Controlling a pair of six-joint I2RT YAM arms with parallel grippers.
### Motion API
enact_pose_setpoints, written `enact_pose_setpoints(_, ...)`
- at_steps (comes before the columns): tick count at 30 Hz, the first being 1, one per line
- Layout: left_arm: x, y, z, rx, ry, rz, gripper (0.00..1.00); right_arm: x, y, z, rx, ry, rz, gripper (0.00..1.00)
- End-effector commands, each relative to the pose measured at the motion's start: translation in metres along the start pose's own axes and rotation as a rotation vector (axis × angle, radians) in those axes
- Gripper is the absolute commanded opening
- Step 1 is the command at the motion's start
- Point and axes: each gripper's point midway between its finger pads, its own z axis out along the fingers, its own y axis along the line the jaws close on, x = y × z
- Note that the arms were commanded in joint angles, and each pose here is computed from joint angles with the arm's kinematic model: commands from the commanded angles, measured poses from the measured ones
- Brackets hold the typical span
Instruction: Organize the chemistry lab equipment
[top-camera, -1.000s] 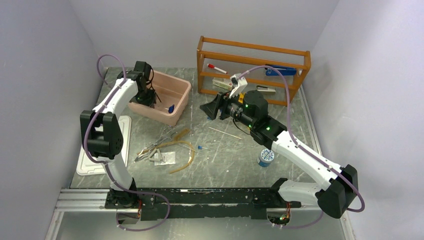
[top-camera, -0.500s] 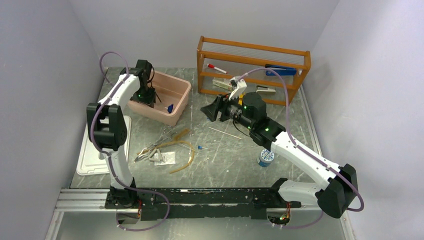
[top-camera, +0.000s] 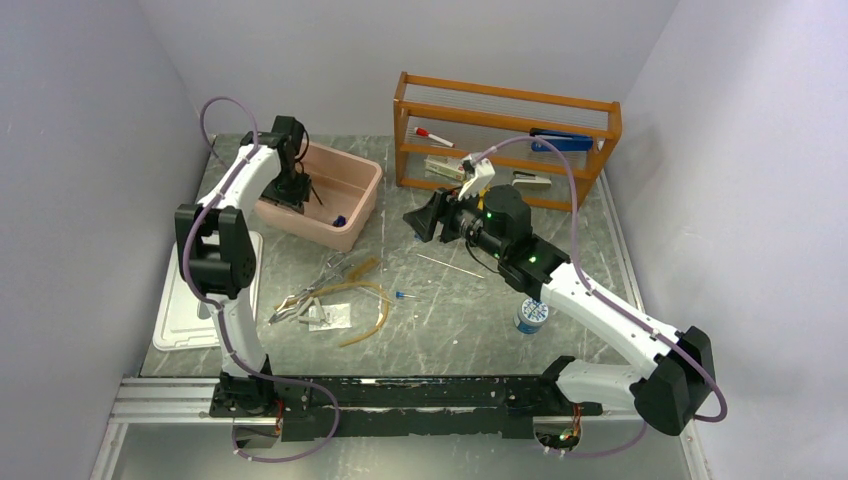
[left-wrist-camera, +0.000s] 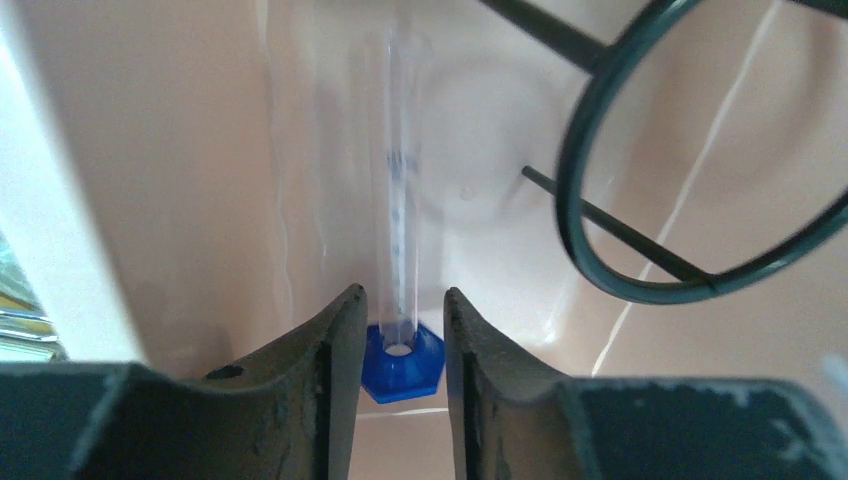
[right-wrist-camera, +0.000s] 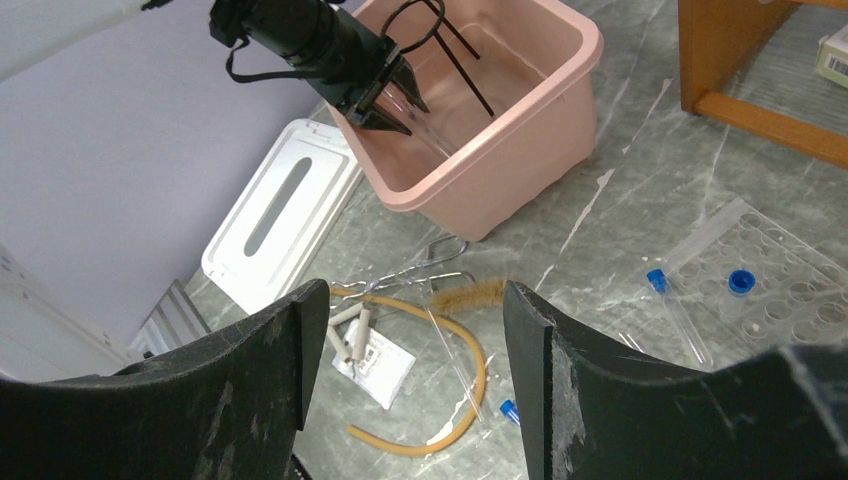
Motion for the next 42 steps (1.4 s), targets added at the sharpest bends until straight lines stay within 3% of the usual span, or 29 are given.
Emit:
enact_pose_setpoints(1, -0.02, -0.003, -0.018, 0.02, -0.069, 0.025, 0.41, -0.002, -0.007, -0.001, 0.026, -0.022, -0.006, 0.67)
enact_pose_setpoints(7, -0.026, -0.005, -0.035, 0.055, -0.084, 0.035, 0.5, -0.003, -0.005, -0.004, 0.02, -0.025, -0.006, 0.68)
enact_pose_setpoints(14, -0.034, -0.026, -0.085, 0.233, -0.099, 0.137, 0.49, -0.005, -0.009, -0.009, 0.046, -0.018, -0.034, 0.68)
enact_pose_setpoints(18, -0.035, -0.031, -0.125, 0.382, -0.108, 0.212, 0.49, 0.014, -0.023, -0.014, 0.095, 0.049, -0.073, 0.69)
enact_pose_setpoints(26, -0.021, -0.024, -0.19, 0.729, -0.164, 0.531, 0.49, 0.067, -0.069, -0.027, 0.269, 0.219, -0.111, 0.77)
enact_pose_setpoints(30, -0.009, -0.006, -0.202, 0.906, -0.24, 0.726, 0.51, 0.095, -0.098, -0.026, 0.348, 0.327, -0.225, 0.77)
enact_pose_setpoints(34, 0.012, 0.008, -0.223, 1.139, -0.289, 0.871, 0.55, 0.116, -0.13, -0.016, 0.44, 0.426, -0.324, 0.74)
enact_pose_setpoints(42, 0.036, 0.031, -0.21, 1.199, -0.249, 1.056, 0.65, 0.143, -0.166, 0.003, 0.505, 0.559, -0.356, 0.58)
